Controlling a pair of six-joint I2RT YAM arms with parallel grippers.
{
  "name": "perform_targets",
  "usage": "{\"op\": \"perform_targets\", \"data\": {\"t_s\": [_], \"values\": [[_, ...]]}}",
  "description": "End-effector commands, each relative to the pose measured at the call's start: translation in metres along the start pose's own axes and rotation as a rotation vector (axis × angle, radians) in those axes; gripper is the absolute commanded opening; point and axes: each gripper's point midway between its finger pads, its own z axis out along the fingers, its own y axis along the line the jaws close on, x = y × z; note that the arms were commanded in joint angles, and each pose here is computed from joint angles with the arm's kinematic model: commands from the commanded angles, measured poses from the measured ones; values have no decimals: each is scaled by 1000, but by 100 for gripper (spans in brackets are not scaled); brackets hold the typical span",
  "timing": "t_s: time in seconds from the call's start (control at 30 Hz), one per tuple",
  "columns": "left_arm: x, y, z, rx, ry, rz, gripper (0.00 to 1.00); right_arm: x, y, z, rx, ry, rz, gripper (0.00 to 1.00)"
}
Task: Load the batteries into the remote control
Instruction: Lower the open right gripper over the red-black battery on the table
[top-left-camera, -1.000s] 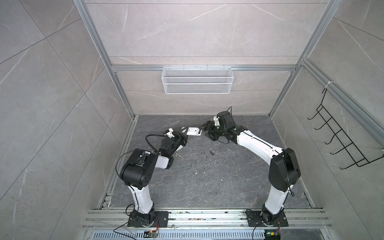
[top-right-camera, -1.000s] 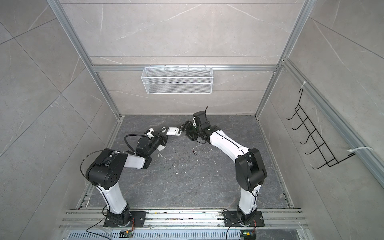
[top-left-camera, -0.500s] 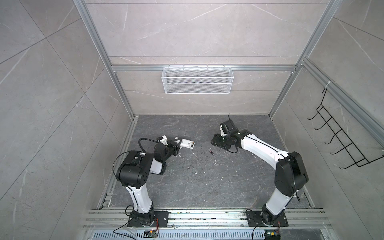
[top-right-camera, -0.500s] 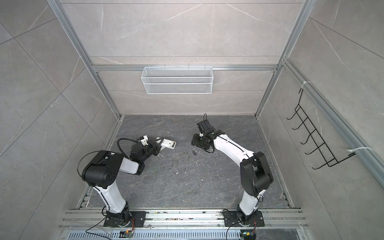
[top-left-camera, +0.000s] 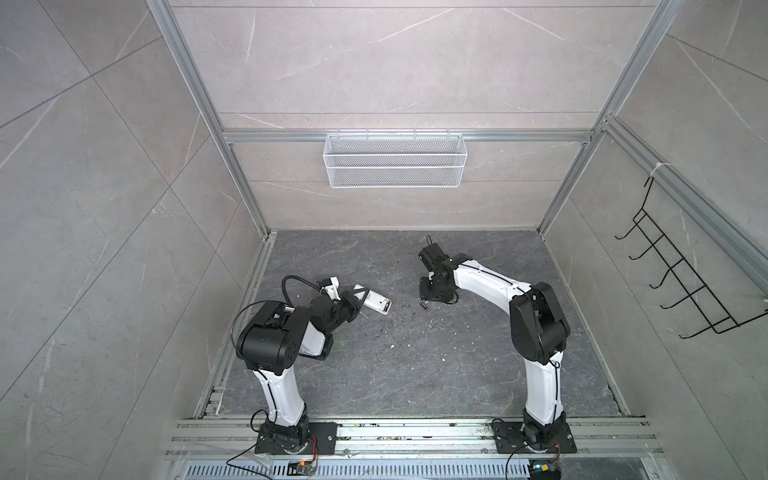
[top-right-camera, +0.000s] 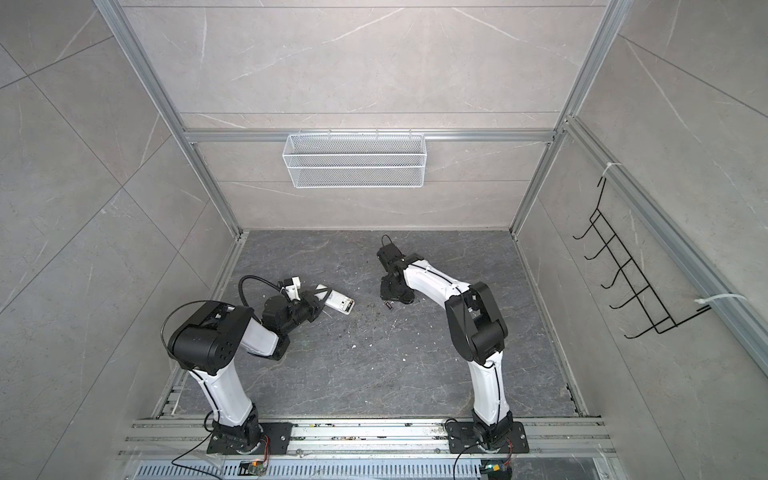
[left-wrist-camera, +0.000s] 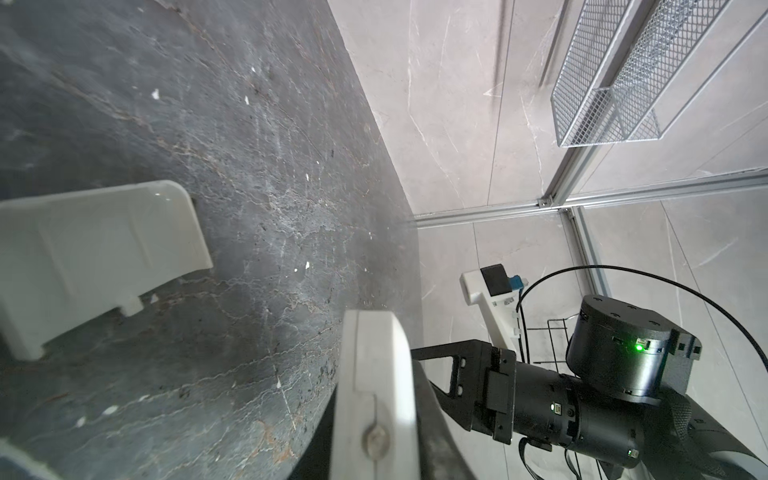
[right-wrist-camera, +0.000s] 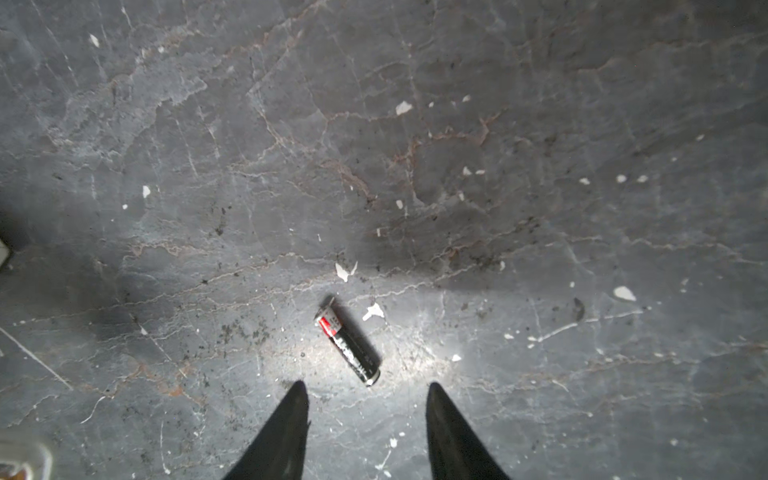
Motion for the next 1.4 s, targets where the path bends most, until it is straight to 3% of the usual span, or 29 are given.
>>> {"op": "perform_targets", "data": {"t_s": [0.0,0.3,0.67,0.87,1.1,1.37], "values": [[-2,-21,3,87,14,68,0,4,-4,16,70,14,-36,49],[-4,-17,3,75,2,92,0,9,7,43,99,70,-66,47],[-4,-9,3,56,-4,63,0,20,-17,48,207,69,27,26],[-4,-10,3,59,-2,62,0,30,-41,41,331,45,301,17],[-3,-7,5,54,6,44,0,60,-36,50,300,82,788,9],[-3,-10,4,60,9,44,0,87,-33,61,260,121,1157,8]]}}
